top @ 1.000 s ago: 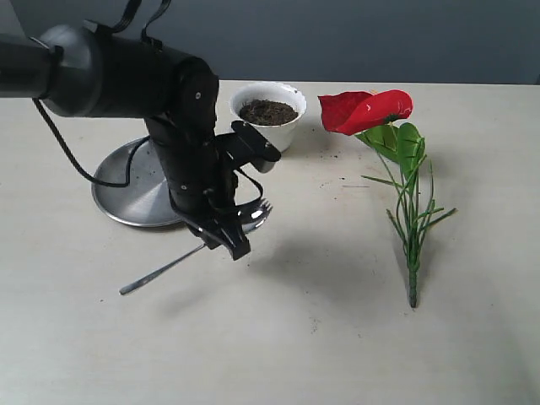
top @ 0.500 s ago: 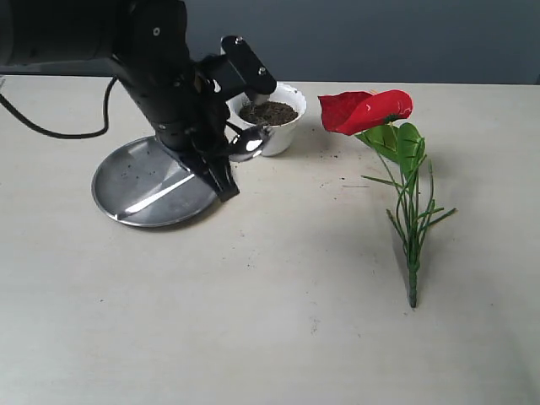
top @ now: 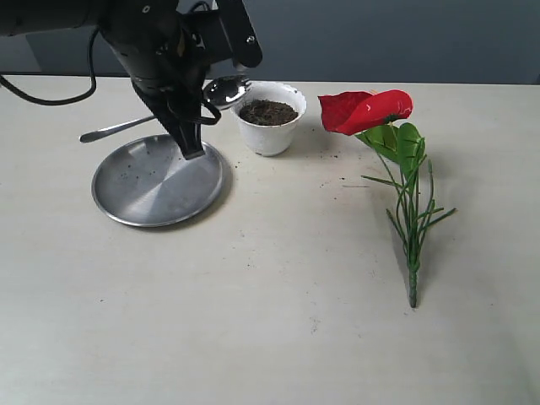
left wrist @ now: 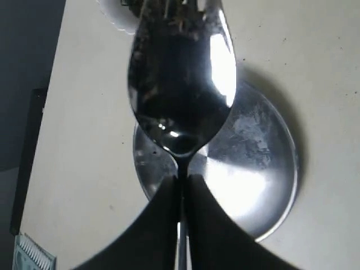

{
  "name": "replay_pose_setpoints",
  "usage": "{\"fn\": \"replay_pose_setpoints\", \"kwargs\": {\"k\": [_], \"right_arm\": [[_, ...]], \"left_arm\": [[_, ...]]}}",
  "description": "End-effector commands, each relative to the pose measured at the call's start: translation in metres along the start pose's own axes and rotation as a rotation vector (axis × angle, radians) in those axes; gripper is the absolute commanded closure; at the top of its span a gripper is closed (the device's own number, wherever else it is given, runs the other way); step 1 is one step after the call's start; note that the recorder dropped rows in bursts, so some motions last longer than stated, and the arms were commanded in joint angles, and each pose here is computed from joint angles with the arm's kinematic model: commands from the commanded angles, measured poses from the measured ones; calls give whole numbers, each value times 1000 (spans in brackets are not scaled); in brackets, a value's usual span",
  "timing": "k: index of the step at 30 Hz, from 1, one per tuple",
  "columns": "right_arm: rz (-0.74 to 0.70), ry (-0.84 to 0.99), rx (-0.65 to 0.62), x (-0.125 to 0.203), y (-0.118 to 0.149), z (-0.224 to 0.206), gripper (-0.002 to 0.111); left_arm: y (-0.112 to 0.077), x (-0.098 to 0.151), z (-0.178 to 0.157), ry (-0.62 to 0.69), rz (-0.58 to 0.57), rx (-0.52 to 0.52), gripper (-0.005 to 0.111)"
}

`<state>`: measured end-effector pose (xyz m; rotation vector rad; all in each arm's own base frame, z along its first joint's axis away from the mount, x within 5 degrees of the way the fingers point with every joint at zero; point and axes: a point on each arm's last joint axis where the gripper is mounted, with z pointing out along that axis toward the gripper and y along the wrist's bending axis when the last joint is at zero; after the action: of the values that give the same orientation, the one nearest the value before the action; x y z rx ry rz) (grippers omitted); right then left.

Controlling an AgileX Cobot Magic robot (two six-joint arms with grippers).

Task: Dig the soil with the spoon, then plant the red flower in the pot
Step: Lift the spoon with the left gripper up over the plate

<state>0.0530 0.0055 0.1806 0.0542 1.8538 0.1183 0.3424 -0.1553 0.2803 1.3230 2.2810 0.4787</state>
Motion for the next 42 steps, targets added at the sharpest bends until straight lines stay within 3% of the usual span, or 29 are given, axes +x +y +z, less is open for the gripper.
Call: {"fn": "replay_pose_setpoints", "kwargs": {"k": [1, 7, 17, 24, 42], "right_arm": [[-4, -12, 1, 0, 0, 0, 108], [-4, -12, 1, 0, 0, 0, 108], [-4, -12, 1, 0, 0, 0, 108], [-4, -12, 1, 0, 0, 0, 108], [-4, -12, 1, 0, 0, 0, 108]], "left_arm": [[5, -1, -8, -2, 58, -41, 106], [11, -1, -12, -5, 241, -106, 106], [22, -2, -13, 8, 326, -223, 106], [21, 2, -13, 45, 256, -208, 106], [28, 1, -15, 55, 327, -285, 106]]}}
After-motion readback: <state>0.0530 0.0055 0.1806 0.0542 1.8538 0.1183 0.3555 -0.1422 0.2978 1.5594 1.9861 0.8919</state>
